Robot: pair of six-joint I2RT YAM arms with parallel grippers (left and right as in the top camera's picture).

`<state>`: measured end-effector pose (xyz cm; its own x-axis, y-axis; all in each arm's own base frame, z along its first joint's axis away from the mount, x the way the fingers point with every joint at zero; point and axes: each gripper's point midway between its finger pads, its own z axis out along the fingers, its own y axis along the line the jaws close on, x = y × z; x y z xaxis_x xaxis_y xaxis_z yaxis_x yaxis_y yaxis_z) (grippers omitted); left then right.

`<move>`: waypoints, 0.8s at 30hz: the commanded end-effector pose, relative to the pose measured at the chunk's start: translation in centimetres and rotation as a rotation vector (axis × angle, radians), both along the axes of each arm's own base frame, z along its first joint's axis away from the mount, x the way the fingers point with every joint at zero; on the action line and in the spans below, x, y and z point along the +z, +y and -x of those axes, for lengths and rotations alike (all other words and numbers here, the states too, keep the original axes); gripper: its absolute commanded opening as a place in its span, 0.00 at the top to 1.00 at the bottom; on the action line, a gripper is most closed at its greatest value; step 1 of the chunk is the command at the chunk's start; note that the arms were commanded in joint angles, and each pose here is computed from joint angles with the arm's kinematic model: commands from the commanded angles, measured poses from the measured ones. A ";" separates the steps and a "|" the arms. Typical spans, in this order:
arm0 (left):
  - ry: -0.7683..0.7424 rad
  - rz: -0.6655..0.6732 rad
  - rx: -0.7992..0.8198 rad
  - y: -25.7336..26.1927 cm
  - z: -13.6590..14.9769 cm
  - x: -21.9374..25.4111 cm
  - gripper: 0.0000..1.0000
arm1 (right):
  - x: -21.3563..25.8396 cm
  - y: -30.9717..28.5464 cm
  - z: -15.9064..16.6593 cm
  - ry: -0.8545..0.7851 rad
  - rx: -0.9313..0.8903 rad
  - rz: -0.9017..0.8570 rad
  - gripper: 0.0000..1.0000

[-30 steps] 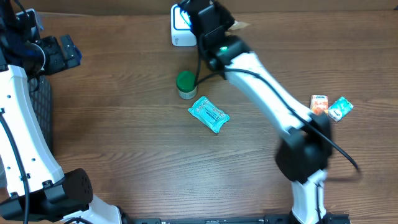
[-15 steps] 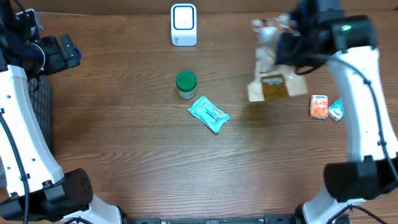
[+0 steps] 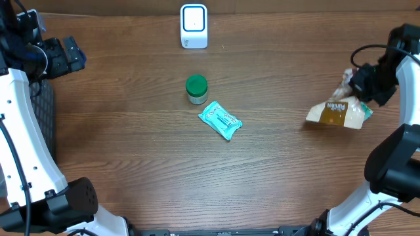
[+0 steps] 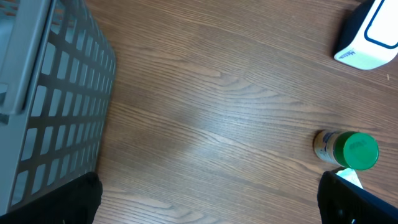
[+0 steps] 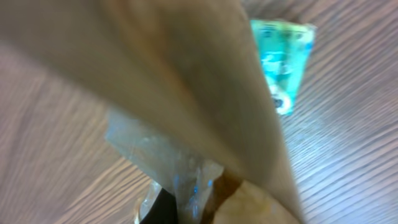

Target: Scan the item barcode

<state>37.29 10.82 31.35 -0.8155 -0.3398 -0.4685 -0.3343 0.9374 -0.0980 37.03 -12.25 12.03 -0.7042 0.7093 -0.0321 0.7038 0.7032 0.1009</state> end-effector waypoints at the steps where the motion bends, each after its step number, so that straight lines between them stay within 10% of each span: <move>1: 0.006 -0.009 -0.014 0.0 0.0 -0.1 0.00 | -1.4 -1.7 1.3 0.060 -0.043 0.088 0.85; 6: 0.006 -0.009 -0.014 0.0 0.0 -0.1 0.00 | -1.7 -2.3 1.8 0.086 -0.030 0.124 0.26; 13: 0.006 -0.009 -0.014 0.0 0.0 -0.1 0.00 | 1.8 -1.9 1.0 0.044 0.081 0.106 0.27; 24: 0.006 -0.009 -0.014 0.0 0.0 -0.1 0.00 | 6.7 15.7 -6.0 -0.328 0.617 -0.256 0.37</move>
<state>37.29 10.82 31.35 -0.8155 -0.3398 -0.4685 -0.3343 0.9374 -0.0980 42.17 -2.22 17.97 -0.9283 0.3380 -0.1548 0.2601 0.8880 0.3792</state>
